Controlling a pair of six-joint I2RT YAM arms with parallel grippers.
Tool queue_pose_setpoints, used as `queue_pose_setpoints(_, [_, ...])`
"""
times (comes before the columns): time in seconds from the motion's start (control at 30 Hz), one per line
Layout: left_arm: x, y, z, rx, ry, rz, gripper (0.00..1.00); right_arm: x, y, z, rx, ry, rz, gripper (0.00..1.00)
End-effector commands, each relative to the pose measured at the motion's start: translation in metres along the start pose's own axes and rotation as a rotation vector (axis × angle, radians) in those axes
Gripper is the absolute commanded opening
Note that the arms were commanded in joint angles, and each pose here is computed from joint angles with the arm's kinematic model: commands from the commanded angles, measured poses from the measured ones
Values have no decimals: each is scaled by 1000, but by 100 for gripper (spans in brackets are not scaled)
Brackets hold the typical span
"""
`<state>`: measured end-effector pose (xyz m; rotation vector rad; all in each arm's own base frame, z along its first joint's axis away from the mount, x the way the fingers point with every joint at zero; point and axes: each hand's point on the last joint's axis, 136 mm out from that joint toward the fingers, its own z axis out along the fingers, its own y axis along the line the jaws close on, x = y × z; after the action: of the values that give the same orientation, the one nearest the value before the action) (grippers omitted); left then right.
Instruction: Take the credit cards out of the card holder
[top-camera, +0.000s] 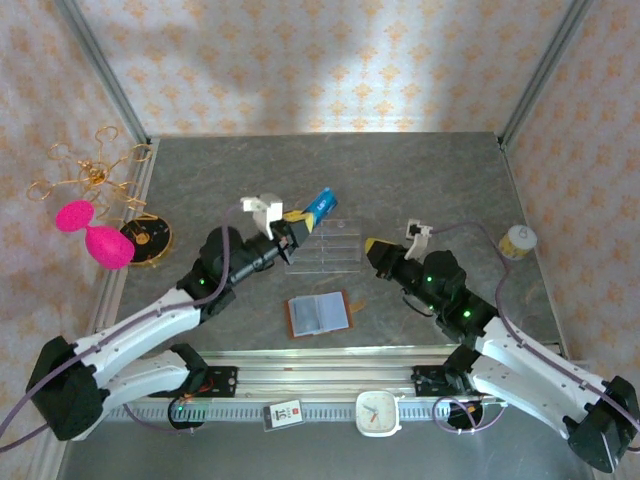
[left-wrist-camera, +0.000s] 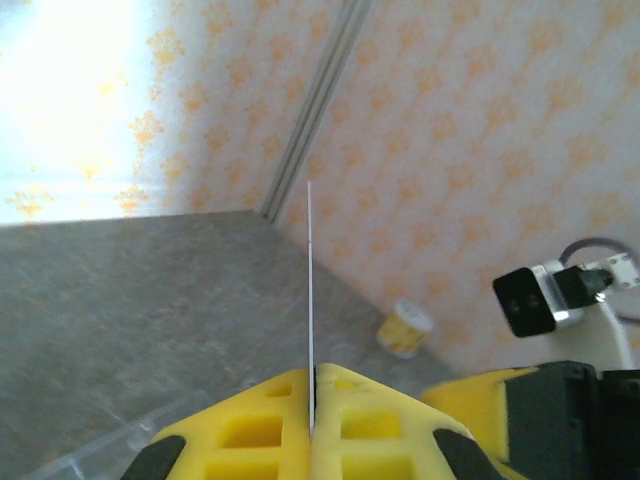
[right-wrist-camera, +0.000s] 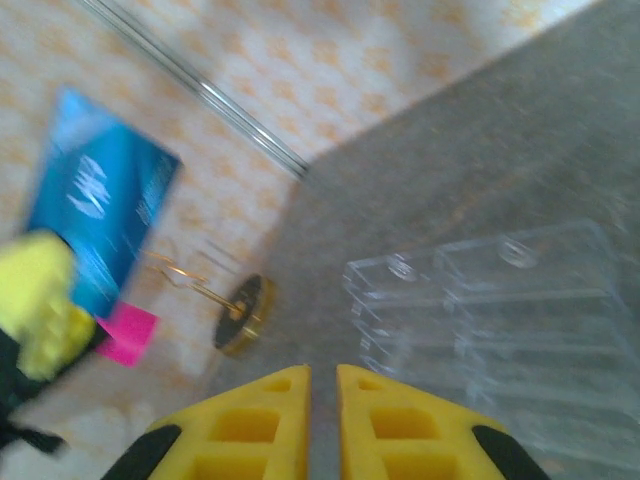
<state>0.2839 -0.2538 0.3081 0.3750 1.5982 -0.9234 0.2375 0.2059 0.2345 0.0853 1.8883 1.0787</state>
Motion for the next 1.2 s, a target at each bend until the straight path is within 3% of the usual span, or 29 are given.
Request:
queue_pose_setpoints(0.0, [30,-9,13,121,204,252,0,21,-25,-4,67,88,-30,12])
queue_pose_setpoints(0.13, [48,-1,30,206,341,342,0,20,-38,-4,99,97,-25,10])
queue_pose_setpoints(0.3, [52,1,53,276,381,384,0,12,-53,-5,133,89,-15,10])
queue_pose_setpoints(0.53, [79,20,82,316,539,452,0,4,-73,-1,150,94,31,8])
queue_pose_setpoints(0.8, [91,46,92,350,647,450,0,-7,-82,-1,165,87,19,8])
queue_pose_setpoints(1.17, [109,67,105,352,703,429,0,-14,-86,4,173,87,15,8])
